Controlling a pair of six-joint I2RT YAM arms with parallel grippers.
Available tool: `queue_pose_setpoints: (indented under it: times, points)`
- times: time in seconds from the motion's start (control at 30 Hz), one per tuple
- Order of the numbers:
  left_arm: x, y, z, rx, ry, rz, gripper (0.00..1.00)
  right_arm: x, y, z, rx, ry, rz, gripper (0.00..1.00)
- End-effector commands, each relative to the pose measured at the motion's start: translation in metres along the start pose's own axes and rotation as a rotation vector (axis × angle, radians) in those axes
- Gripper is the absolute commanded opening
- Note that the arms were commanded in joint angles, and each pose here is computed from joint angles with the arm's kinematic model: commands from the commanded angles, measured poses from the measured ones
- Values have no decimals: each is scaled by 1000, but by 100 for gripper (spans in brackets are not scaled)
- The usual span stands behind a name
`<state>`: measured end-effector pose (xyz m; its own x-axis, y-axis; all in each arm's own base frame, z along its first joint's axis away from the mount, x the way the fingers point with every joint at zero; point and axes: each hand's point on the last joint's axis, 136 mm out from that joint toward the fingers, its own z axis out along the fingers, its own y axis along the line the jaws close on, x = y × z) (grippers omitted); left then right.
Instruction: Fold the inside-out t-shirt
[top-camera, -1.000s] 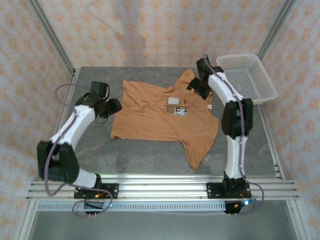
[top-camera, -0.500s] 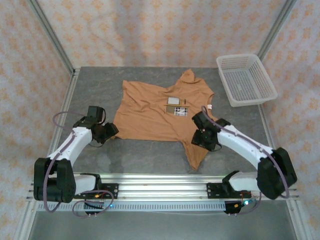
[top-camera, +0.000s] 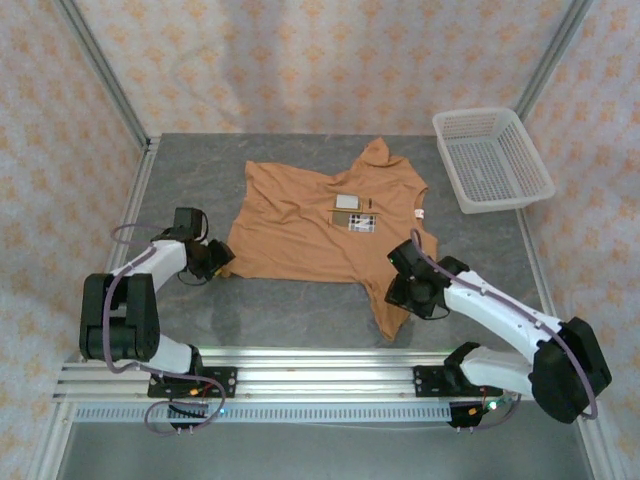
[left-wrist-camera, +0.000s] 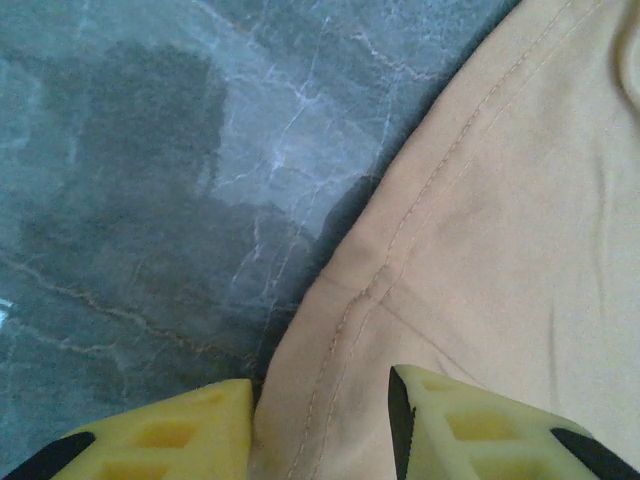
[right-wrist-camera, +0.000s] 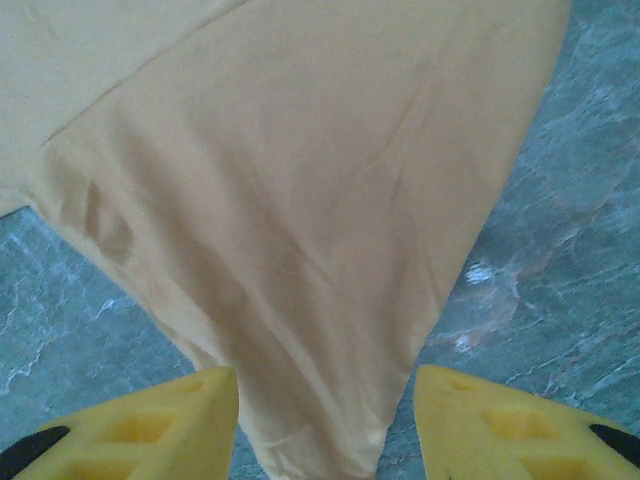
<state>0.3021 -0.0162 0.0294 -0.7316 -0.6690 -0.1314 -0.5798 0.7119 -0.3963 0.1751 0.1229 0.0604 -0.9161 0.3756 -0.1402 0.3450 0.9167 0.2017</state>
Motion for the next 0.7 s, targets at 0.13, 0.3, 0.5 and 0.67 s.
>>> queue_pose_setpoints:
  times: [0.13, 0.3, 0.5, 0.67]
  points:
    - [-6, -6, 15, 30, 10, -13, 35, 29, -9, 8, 27, 57, 13, 50]
    - [-5, 0, 18, -3, 20, -5, 17, 48, 6, 16, -40, 81, 14, 50]
    - [-10, 0, 7, -24, -8, 4, 0, 59, 16, 34, -36, 85, 10, 49]
    - [-16, -3, -4, -44, -21, 15, 0, 56, 5, 39, -1, 55, 19, 18]
